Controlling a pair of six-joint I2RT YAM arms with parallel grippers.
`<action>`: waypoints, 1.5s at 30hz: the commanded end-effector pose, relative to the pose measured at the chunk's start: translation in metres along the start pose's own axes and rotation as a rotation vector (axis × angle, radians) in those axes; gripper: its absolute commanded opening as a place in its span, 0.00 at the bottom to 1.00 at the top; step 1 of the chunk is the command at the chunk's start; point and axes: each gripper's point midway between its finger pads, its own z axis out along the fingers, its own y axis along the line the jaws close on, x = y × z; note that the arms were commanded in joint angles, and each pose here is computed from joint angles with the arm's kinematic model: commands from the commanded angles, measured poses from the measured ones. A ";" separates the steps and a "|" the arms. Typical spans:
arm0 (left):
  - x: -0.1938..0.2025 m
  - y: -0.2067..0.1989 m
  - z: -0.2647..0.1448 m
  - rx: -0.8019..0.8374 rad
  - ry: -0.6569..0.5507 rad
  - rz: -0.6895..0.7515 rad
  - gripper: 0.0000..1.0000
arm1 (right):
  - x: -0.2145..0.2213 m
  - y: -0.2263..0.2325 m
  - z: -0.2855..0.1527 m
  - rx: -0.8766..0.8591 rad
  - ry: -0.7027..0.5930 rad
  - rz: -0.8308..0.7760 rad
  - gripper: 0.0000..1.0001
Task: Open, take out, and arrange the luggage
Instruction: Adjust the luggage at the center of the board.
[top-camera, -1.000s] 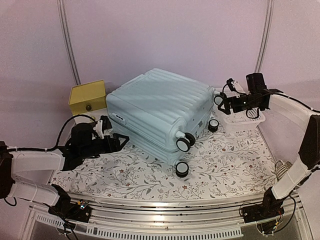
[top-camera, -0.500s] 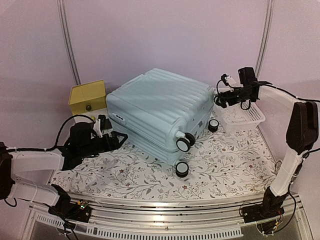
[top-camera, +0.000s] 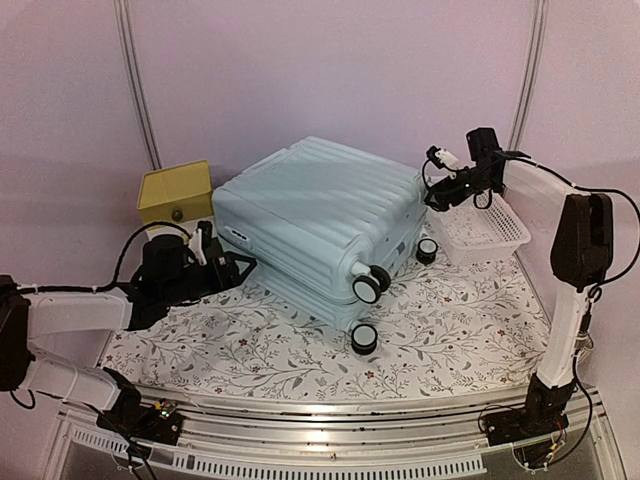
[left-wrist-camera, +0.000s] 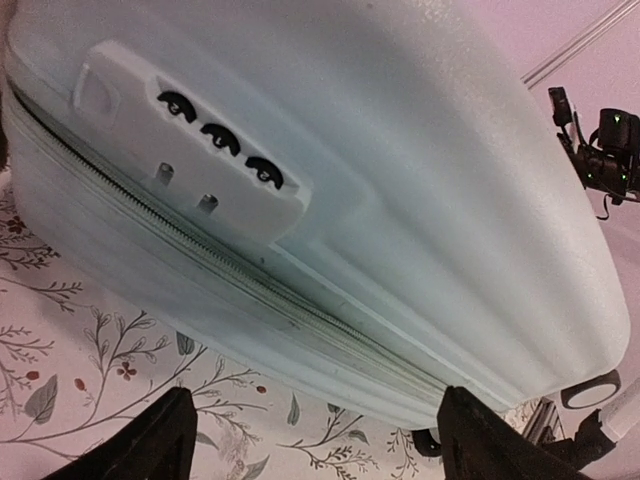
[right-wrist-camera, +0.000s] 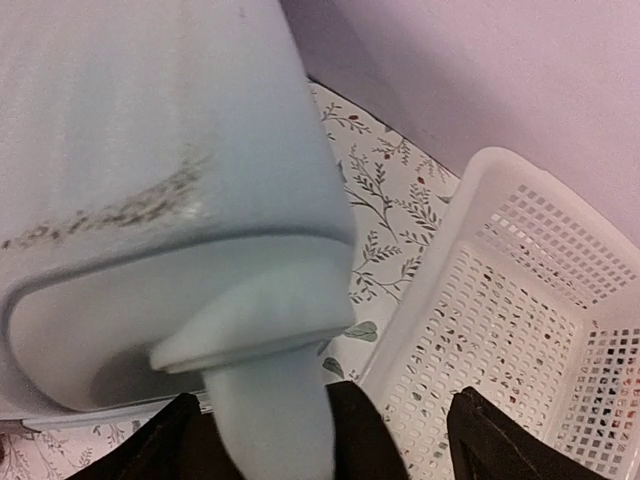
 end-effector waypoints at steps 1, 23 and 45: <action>-0.018 -0.004 0.007 0.018 -0.028 -0.013 0.86 | -0.002 0.033 -0.009 -0.194 -0.024 -0.060 0.81; -0.051 0.022 0.056 -0.030 -0.011 0.012 0.85 | 0.018 0.128 -0.100 -0.175 -0.164 0.130 0.48; -0.108 0.033 0.137 -0.034 0.058 0.128 0.88 | 0.067 0.194 -0.140 -0.122 -0.148 0.333 0.75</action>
